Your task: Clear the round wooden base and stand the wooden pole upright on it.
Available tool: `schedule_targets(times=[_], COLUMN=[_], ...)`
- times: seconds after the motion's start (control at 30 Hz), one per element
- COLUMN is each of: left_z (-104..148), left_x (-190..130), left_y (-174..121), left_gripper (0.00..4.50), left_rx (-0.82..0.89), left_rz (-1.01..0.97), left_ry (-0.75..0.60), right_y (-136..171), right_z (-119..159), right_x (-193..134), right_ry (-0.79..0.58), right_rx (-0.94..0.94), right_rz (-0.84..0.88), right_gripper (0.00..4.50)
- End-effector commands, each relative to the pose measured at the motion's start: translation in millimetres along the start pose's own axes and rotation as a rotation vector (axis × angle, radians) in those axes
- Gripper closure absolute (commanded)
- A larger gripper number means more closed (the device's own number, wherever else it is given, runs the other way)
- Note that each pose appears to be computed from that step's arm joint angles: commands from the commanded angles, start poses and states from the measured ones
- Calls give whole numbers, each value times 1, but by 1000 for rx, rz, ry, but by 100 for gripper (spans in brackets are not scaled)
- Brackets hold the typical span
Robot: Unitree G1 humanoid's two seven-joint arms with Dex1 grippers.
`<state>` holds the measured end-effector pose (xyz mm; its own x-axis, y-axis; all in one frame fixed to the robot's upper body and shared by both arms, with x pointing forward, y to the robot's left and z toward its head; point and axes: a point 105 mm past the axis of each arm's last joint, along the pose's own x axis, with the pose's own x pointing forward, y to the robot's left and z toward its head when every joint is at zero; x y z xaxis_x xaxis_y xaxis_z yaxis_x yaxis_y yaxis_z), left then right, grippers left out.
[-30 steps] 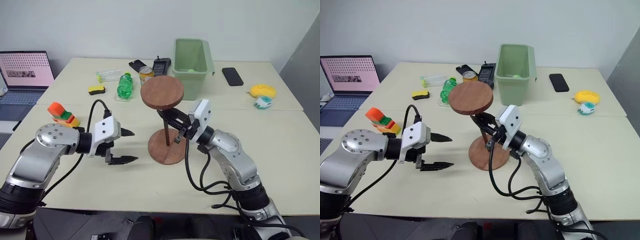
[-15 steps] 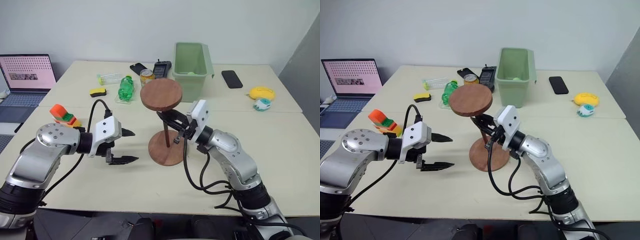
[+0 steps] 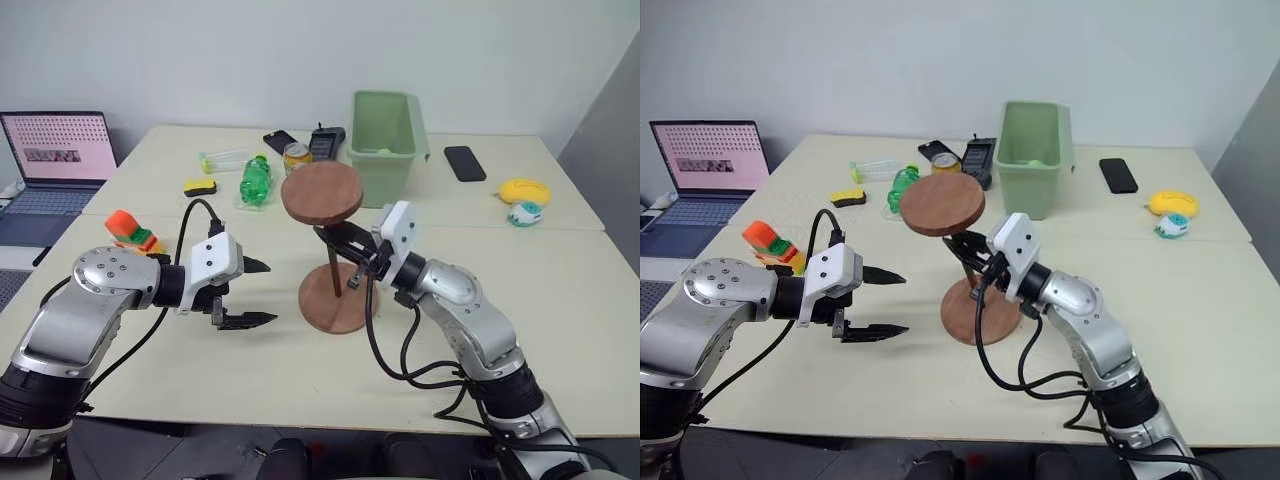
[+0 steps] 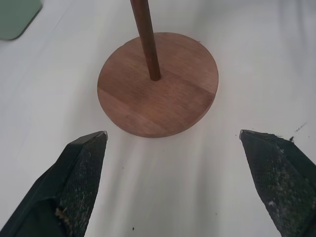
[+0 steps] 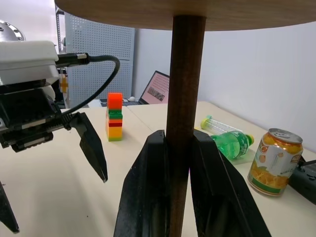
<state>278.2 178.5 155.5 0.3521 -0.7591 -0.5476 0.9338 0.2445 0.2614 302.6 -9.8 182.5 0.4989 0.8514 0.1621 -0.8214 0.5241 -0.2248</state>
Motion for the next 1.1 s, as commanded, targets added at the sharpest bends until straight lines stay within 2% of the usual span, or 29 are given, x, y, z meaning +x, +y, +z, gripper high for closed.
schedule_targets(times=[0.03,0.23,0.4,0.57,0.9,1.1], left_z=[11,18,24,26,30,30], left_x=[-5,-6,-6,-6,-4,-2], left_y=[2,5,6,8,10,8], left_gripper=[0,0,0,0,0,0], left_rx=[26,-7,-24,-14,-2,-4], left_rz=[14,20,19,20,23,16], left_ry=[-40,-92,-116,-114,-113,-109], right_y=[-4,-6,2,9,-9,-3], right_z=[-110,-107,-83,-66,-84,-84], right_x=[-43,-42,-32,-24,-33,-33], right_ry=[437,426,339,309,384,393], right_rx=[196,219,207,190,249,243], right_rz=[-90,-94,-33,14,-84,-58], right_gripper=[429,429,429,429,429,429])
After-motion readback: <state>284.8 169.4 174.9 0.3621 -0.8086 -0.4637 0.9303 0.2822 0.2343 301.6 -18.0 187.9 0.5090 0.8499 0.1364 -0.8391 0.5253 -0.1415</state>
